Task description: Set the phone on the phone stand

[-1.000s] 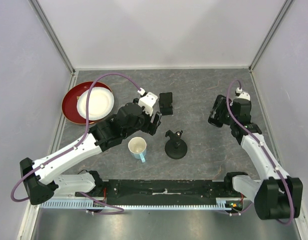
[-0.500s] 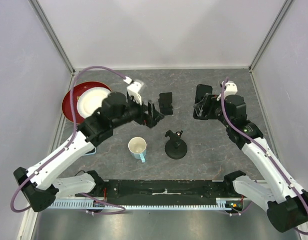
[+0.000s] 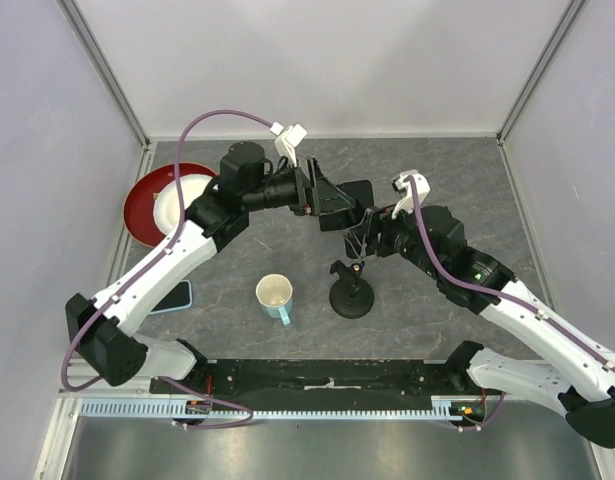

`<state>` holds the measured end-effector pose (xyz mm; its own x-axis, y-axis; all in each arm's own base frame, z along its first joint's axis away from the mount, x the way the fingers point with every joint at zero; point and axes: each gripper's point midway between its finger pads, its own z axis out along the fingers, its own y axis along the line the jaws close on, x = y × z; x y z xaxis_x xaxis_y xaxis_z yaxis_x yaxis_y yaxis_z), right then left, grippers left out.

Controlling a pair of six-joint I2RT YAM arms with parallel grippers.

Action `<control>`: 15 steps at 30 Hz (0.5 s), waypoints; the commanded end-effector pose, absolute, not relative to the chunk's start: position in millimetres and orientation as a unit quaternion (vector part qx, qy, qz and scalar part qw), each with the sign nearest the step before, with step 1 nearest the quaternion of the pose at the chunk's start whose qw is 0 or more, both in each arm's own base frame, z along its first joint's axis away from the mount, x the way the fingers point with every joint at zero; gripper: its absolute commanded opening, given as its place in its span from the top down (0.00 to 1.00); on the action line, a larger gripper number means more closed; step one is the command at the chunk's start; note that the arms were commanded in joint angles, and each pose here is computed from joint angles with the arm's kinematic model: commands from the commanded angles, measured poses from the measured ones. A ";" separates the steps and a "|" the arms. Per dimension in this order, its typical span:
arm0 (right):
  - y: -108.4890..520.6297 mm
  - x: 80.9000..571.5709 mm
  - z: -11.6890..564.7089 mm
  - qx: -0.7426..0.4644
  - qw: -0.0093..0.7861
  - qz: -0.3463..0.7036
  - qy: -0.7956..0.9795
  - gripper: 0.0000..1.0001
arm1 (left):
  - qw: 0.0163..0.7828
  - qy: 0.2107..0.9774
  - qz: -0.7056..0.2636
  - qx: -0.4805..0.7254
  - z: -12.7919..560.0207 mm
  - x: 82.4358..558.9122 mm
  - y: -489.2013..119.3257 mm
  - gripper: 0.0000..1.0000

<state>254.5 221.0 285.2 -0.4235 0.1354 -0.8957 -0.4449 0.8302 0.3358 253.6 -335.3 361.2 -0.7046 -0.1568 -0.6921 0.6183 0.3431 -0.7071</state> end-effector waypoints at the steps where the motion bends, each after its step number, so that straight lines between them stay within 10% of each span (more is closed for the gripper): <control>1: 240.4 245.3 340.8 -0.088 0.579 0.312 0.748 1.00 | 0.328 0.731 -0.577 0.159 373.9 247.2 -344.8 0.22; 6: 259.7 233.9 342.5 -0.100 0.578 0.316 0.745 1.00 | 0.332 0.738 -0.567 0.153 367.2 251.6 -347.8 0.34; 12: 280.7 222.1 339.5 -0.126 0.564 0.314 0.753 1.00 | 0.334 0.746 -0.551 0.168 359.6 250.6 -345.0 0.91; 13: 283.6 220.9 337.0 -0.133 0.559 0.314 0.756 0.91 | 0.334 0.752 -0.543 0.169 356.6 249.6 -342.1 0.98; 15: 289.7 217.9 323.0 -0.166 0.542 0.303 0.766 0.36 | 0.352 0.749 -0.531 0.182 358.9 248.2 -335.9 0.98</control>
